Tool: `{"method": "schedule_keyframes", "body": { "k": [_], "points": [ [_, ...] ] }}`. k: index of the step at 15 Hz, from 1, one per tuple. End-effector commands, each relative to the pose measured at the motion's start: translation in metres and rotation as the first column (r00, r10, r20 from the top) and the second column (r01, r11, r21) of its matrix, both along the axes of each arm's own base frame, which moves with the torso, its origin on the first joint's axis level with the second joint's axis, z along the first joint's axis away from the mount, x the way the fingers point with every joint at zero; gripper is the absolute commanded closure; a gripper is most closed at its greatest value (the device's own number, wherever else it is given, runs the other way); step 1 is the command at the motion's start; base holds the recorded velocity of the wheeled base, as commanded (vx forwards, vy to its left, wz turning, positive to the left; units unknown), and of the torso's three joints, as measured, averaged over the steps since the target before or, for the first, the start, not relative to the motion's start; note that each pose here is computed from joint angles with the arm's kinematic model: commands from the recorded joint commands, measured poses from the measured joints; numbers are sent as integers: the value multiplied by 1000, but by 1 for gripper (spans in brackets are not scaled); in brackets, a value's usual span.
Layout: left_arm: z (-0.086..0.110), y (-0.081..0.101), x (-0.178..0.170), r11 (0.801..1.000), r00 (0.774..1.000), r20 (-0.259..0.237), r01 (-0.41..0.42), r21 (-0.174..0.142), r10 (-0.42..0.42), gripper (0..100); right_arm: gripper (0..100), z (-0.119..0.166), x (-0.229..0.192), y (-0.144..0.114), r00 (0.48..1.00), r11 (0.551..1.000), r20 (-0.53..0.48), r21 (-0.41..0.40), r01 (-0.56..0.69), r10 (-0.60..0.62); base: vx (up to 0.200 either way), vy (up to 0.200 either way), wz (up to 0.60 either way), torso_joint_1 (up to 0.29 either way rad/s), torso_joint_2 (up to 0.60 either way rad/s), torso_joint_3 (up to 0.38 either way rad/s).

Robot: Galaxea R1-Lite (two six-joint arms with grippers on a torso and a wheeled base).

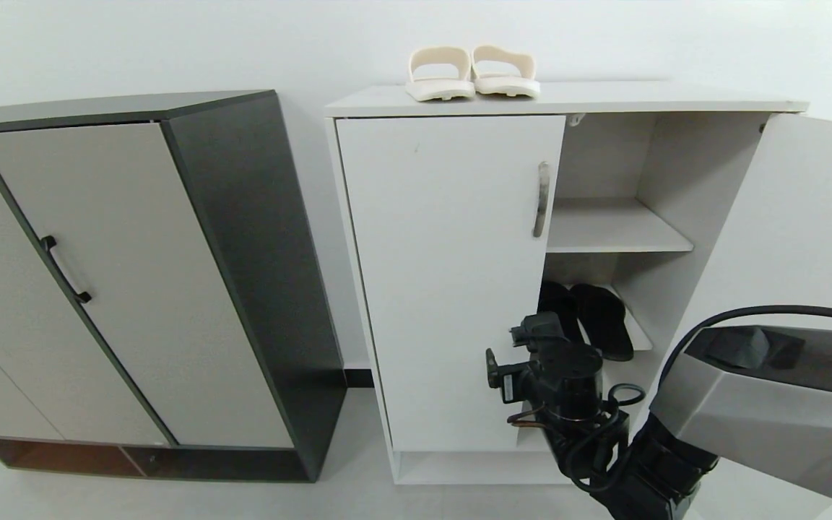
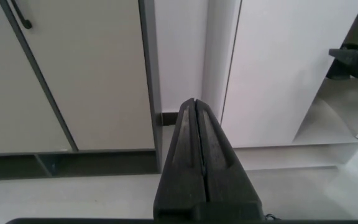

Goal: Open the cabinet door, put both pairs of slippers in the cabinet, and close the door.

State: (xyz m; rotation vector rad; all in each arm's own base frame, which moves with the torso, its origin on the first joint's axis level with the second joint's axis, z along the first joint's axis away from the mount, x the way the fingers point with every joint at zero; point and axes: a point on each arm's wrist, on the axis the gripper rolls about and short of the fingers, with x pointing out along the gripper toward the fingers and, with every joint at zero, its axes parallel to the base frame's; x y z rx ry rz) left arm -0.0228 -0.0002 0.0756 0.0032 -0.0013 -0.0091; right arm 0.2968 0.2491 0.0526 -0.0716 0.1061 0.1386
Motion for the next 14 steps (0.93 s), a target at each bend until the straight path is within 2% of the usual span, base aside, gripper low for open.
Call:
{"method": "schedule_keyframes", "body": {
  "k": [1,8,11,14],
  "points": [
    [0,0,0,1000,1000,-1,0,0,0,100,0,-2,0,0,1000,1000,-3,-6,1,-1,0,0,0,0,0,0],
    [0,0,0,1000,1000,-1,0,0,0,100,0,-6,0,0,1000,1000,-9,-19,-3,3,0,0,0,0,0,0],
    [0,0,0,1000,1000,-1,0,0,0,100,0,1,0,1,999,1000,24,12,-27,27,0,0,0,0,0,0],
    [0,0,0,1000,1000,-1,2,0,-2,100,0,4,-1,2,999,999,33,20,-35,35,0,0,0,9,-173,-282]
  ]
}}
